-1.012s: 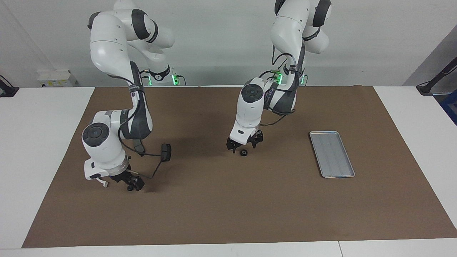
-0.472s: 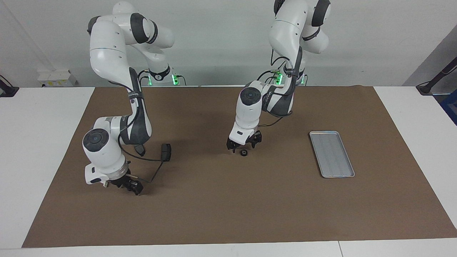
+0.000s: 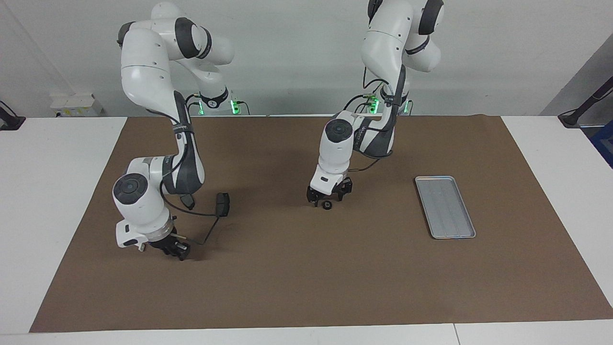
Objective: Pick bearing gear from pile to tray
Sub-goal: 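Grasp the black bearing with the left gripper and lift it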
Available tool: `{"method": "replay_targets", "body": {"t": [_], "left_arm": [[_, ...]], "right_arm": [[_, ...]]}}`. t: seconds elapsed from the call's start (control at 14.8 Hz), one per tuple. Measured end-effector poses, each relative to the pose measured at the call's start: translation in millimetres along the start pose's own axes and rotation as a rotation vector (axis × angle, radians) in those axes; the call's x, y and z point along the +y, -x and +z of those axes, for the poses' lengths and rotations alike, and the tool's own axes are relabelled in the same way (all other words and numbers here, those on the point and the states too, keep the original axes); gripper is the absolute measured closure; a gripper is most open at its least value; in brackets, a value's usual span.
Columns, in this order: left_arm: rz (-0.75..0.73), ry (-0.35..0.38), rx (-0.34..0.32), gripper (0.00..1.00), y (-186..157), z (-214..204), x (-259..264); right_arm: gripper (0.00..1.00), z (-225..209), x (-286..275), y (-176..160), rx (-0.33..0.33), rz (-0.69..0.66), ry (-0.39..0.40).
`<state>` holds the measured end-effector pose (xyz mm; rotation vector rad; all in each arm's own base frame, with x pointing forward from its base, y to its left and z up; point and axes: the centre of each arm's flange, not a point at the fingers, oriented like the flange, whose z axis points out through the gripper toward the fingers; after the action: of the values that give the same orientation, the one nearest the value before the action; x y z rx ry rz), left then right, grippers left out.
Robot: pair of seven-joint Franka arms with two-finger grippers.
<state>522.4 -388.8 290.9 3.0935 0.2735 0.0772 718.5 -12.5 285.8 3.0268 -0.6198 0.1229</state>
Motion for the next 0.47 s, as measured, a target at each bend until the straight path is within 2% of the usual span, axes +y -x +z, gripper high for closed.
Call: {"method": "replay_targets", "body": {"t": [0.07,0.13,0.2,0.27,0.47], "left_arm": [[0.0,0.003,0.003,0.32,-0.4,-1.1,0.1],[-0.002,0.005,0.005,0.42,-1.1,-3.0,-0.1],[-0.005,0.008,0.008,0.56,-2.0,-5.2,-0.3],[-0.007,0.011,0.012,0.66,-3.8,-7.6,-0.4],[-0.016,0.019,0.026,0.66,-13.2,-19.4,1.0]], "right_arm": [[0.53,-0.8,-0.2,-0.3,0.001,0.0,-0.001],[0.62,-1.7,-1.4,-0.1,0.002,-0.001,-0.003],[0.76,-2.3,-2.5,0.2,0.003,-0.003,-0.004],[0.76,-2.3,-2.5,0.2,0.003,-0.003,-0.004],[0.76,-2.3,-2.7,0.3,0.003,-0.003,-0.004]]}}
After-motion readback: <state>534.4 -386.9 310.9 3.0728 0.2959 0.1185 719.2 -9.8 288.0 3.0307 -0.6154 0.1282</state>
